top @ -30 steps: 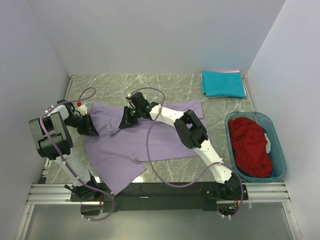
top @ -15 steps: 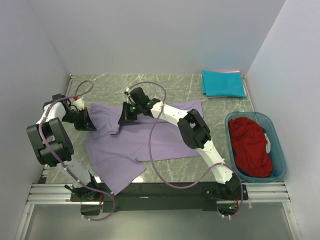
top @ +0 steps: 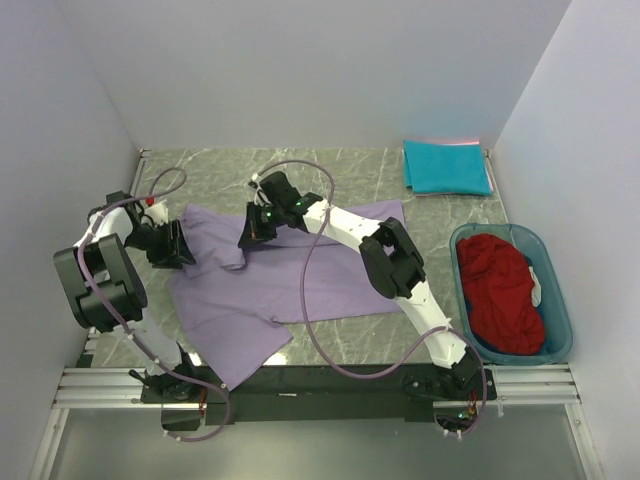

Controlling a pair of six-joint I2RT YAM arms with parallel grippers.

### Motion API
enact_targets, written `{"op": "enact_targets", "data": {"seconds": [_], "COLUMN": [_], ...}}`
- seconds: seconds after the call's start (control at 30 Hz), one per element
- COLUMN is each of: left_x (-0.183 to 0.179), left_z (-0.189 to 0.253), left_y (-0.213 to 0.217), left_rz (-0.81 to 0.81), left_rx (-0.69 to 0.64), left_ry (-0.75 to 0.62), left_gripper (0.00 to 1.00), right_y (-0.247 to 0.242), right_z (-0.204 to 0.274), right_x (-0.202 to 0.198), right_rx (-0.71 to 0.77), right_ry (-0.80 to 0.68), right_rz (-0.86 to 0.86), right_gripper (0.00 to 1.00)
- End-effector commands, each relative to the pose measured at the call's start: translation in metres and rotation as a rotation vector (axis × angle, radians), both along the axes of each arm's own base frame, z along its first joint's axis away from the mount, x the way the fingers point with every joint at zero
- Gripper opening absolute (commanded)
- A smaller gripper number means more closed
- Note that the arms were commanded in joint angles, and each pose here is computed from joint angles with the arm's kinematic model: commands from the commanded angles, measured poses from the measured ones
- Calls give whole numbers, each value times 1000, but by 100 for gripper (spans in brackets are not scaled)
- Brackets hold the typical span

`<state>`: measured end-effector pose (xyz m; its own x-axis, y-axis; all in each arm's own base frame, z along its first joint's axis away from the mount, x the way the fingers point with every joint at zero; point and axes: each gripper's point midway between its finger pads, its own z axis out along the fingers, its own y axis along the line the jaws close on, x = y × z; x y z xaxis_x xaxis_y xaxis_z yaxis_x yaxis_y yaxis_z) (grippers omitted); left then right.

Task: Fold and stack the t-shirts
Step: Fold the tshirt

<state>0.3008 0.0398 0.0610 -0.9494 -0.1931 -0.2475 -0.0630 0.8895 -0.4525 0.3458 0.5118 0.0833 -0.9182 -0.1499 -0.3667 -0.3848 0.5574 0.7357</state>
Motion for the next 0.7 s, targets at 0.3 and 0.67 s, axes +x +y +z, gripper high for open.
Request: {"op": "enact_targets", "data": {"seconds": [0.3, 0.67], "left_x": [11, 2], "left_z": [-25, 10], "left_y": [-1, -9], "left_rz": [12, 2], "left_rx": [-38, -58], "left_ry": [10, -2], "left_gripper": [47, 1], "right_y": [3, 2], "right_z": [8, 15], "right_x": [4, 8], "right_rx": [2, -4], "right_ry": [-49, -66], "right_rz": [14, 15], "right_gripper": [0, 0]}}
